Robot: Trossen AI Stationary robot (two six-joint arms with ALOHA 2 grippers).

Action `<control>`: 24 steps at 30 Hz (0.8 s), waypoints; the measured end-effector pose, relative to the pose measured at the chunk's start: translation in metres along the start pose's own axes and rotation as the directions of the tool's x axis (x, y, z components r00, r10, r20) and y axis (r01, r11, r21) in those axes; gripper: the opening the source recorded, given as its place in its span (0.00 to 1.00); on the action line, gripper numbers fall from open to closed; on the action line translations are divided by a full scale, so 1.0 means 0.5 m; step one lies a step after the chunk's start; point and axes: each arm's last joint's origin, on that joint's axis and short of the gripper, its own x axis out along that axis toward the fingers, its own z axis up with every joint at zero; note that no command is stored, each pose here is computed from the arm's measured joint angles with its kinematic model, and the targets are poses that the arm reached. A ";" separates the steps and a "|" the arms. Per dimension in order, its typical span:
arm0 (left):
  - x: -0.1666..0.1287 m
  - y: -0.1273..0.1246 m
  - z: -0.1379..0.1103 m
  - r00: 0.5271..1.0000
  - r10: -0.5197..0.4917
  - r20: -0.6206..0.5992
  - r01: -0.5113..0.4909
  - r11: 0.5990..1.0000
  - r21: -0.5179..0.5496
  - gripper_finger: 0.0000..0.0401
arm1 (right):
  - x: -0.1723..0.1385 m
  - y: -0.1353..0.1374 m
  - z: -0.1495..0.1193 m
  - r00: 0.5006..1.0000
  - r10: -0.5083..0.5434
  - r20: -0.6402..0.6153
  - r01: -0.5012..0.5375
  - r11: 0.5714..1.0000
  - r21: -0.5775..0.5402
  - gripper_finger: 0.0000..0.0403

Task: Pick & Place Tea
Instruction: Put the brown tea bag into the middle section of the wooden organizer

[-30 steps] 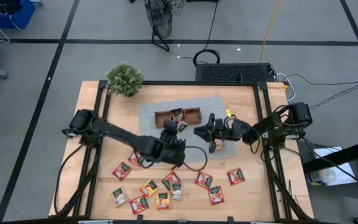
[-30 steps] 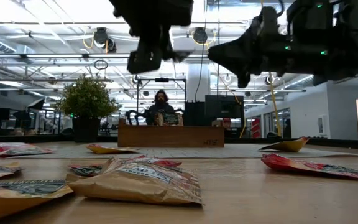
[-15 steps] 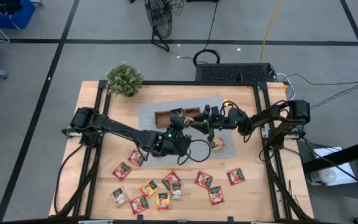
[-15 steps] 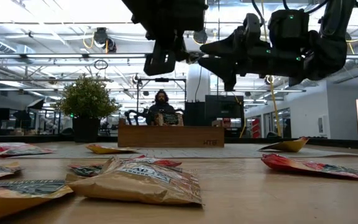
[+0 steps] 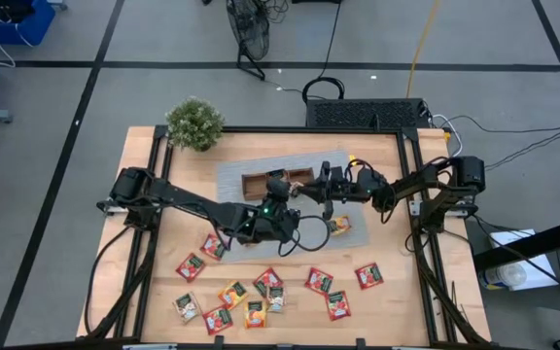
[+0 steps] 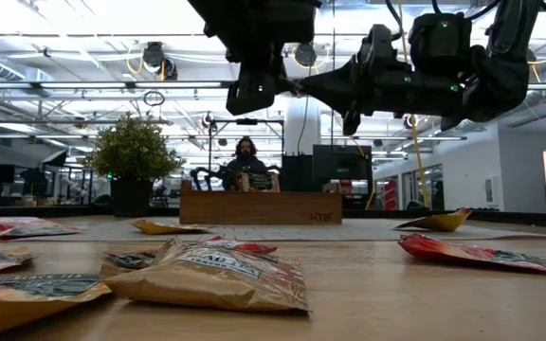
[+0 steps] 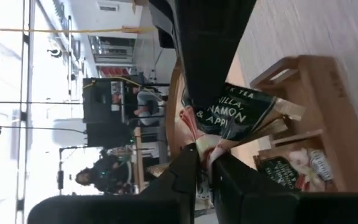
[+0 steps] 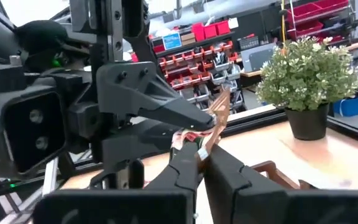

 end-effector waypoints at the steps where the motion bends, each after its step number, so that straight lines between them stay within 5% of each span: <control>1: 0.000 -0.001 0.000 1.000 -0.007 0.005 0.008 1.000 -0.020 0.10 | 0.000 0.000 0.000 1.000 -0.001 0.000 0.001 1.000 -0.004 0.01; 6: -0.013 -0.012 -0.001 0.999 -0.039 0.013 0.041 0.984 -0.176 0.11 | -0.001 -0.001 0.002 1.000 -0.030 -0.010 0.029 0.998 -0.050 0.00; 12: -0.052 -0.036 -0.008 0.993 -0.113 0.023 0.115 0.970 -0.215 0.11 | -0.011 -0.005 0.024 0.981 -0.193 -0.032 0.185 0.970 -0.156 0.00; 18: -0.069 -0.053 -0.025 0.987 -0.160 -0.021 0.148 0.948 -0.280 0.11 | -0.021 0.012 0.067 0.955 -0.224 -0.194 0.176 0.956 -0.235 0.00; 21: -0.058 -0.055 -0.037 0.976 -0.213 -0.046 0.187 0.927 -0.325 0.11 | -0.011 0.037 0.103 0.874 -0.251 -0.416 0.137 0.948 -0.286 0.00; 24: -0.038 -0.053 -0.043 0.954 -0.296 -0.040 0.263 0.896 -0.359 0.12 | -0.002 0.070 0.144 0.741 -0.253 -0.622 0.078 0.952 -0.294 0.00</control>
